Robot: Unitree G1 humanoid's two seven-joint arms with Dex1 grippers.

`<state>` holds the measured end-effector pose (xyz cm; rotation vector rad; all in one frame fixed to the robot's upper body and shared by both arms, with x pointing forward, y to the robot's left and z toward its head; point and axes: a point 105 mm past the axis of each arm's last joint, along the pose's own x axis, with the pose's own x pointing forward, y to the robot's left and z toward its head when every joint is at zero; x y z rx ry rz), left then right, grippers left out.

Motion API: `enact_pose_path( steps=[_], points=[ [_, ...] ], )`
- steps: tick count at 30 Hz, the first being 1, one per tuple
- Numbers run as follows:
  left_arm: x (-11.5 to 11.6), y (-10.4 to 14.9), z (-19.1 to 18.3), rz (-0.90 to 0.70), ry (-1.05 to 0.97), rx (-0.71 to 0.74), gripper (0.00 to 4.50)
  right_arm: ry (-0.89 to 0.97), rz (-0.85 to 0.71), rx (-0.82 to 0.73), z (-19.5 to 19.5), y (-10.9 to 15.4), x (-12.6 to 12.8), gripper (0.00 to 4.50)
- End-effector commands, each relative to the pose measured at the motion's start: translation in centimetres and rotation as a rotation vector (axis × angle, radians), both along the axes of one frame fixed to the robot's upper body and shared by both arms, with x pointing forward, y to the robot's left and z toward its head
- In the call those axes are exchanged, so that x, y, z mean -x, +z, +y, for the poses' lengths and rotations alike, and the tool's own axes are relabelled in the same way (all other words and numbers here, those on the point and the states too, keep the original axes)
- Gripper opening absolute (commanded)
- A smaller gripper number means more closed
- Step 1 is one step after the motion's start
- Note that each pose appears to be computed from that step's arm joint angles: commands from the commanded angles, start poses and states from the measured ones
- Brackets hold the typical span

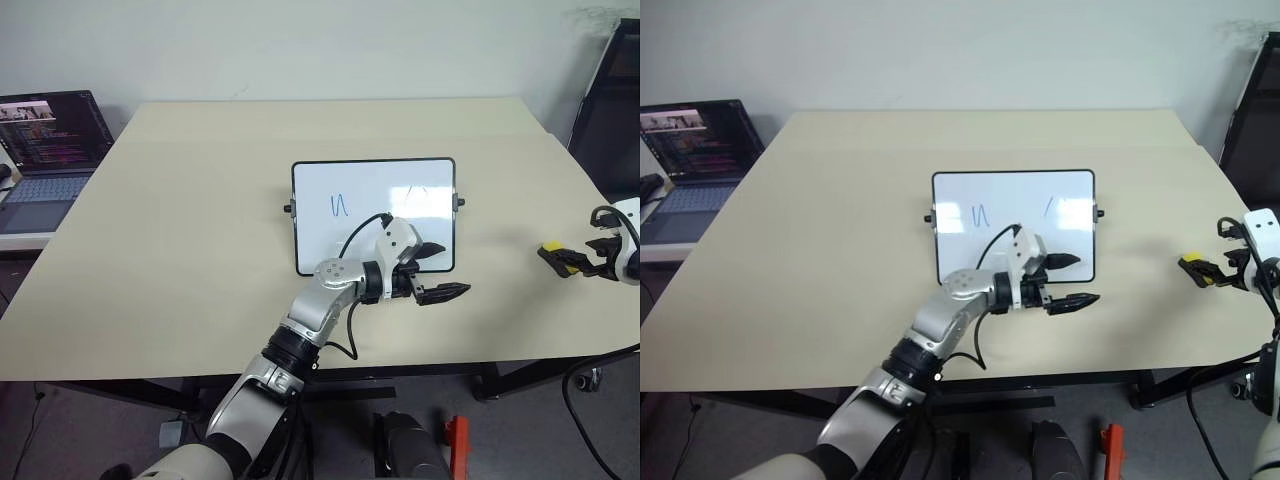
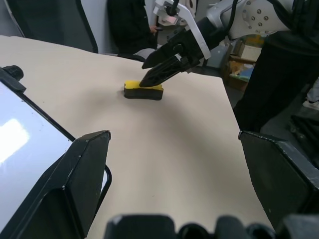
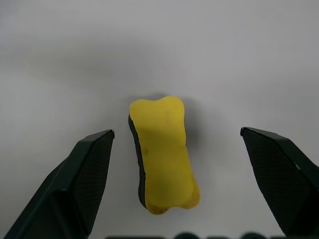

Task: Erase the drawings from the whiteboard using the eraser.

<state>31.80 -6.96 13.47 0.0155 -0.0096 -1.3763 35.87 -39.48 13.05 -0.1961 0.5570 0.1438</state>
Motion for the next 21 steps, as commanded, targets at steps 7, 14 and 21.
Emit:
enact_pose_path(
  steps=[7,14,21],
  points=[
    [0.5,0.9,0.1,-0.038,0.000,0.008,4.50,-0.003,-0.011,-0.037,-0.2,0.1,0.4,4.46],
    [0.6,0.7,0.3,-0.033,-0.002,0.000,4.50,0.010,0.010,-0.056,0.0,-0.6,0.6,4.46],
    [0.7,0.5,0.5,-0.028,-0.001,-0.009,4.50,0.006,0.016,-0.062,0.1,-1.1,0.6,4.46]
  ],
)
